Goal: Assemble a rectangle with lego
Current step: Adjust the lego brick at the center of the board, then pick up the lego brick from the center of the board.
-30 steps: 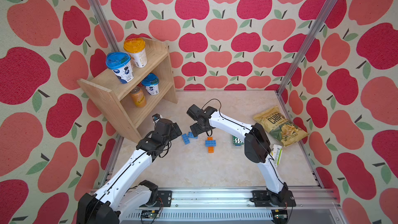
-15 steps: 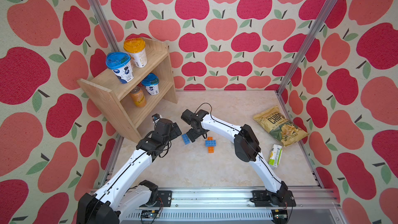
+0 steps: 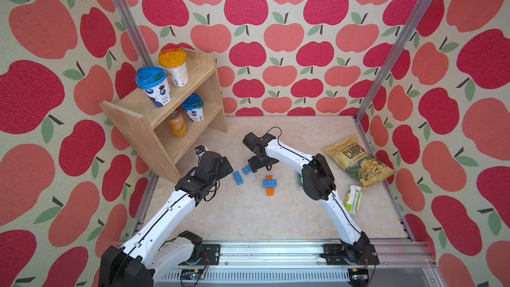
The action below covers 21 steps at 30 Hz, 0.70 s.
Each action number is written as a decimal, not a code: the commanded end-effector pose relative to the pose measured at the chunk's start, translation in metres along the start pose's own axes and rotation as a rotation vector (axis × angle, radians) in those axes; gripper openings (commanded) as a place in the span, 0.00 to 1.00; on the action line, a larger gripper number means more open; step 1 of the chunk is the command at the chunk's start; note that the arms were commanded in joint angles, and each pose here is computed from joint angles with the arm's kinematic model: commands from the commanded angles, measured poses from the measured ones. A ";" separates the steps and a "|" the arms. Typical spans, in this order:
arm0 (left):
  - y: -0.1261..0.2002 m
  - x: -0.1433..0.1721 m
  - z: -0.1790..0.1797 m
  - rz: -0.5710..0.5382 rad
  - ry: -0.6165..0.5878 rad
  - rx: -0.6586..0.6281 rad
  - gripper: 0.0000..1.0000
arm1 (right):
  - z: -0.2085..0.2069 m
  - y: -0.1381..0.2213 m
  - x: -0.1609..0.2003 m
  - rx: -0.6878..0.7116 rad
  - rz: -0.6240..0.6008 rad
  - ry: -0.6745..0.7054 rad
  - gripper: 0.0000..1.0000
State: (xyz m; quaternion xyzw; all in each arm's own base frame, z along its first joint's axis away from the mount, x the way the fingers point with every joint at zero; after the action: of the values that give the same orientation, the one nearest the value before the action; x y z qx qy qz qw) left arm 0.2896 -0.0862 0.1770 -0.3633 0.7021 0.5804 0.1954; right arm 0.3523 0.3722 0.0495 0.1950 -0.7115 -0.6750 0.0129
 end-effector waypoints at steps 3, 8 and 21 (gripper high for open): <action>0.003 -0.002 0.003 0.007 -0.009 -0.019 0.97 | 0.024 0.033 -0.005 -0.095 -0.051 0.036 0.95; 0.005 -0.004 0.003 -0.002 -0.012 -0.018 0.97 | 0.051 0.049 0.004 -0.193 -0.077 0.212 0.96; 0.007 -0.004 0.004 -0.003 -0.010 -0.015 0.97 | 0.062 0.025 0.006 -0.160 -0.037 0.318 0.99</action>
State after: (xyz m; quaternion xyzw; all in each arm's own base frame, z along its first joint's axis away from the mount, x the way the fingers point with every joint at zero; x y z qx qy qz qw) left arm 0.2886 -0.0857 0.1766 -0.3621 0.7020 0.5816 0.1946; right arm 0.3228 0.4357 0.0812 0.3165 -0.6301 -0.7014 0.1042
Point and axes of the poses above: each gripper's point midway between its finger pads, its own y axis back along the fingers, its own z axis along the line the jaws close on, x = y × z, the point moved 1 cm from there along y, back along the fingers, and after that the axes turned 11 degrees about -y, right-handed, at the moved point
